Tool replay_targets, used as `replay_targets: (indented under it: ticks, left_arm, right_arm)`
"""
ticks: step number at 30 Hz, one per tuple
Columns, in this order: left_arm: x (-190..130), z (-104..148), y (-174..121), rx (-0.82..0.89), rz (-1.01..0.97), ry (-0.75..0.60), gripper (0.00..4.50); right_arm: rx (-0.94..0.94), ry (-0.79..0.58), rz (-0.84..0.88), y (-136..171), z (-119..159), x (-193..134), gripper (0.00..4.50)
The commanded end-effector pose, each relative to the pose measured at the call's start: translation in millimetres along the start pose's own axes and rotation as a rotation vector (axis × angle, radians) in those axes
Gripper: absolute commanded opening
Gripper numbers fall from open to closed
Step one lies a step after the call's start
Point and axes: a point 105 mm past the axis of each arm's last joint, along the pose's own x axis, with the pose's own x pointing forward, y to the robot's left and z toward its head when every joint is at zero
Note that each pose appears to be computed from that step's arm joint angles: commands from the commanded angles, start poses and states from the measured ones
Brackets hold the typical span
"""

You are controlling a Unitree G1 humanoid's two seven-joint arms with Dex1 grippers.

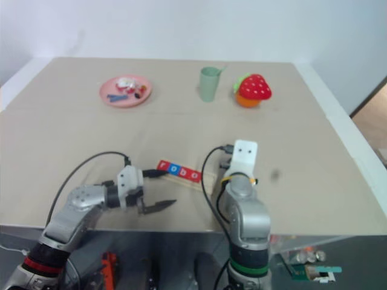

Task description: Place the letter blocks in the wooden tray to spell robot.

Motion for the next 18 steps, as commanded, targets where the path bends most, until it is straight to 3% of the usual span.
replay_targets:
  ticks: [1,12,14,18]
  left_arm:
    - [3,8,3,0.040,-0.011,-0.022,4.50]
    - [2,6,2,0.048,-0.006,-0.020,4.50]
    - [1,6,0,0.049,-0.005,-0.016,4.50]
    - [0,6,1,0.056,0.001,-0.013,4.50]
  right_arm:
    - [0.003,0.022,0.102,14,4,-8,1.22]
    - [0.068,0.100,0.172,22,-2,-9,1.22]
    - [0.077,0.083,0.181,22,1,-10,2.25]
    - [0.085,0.015,0.188,11,19,-14,3.64]
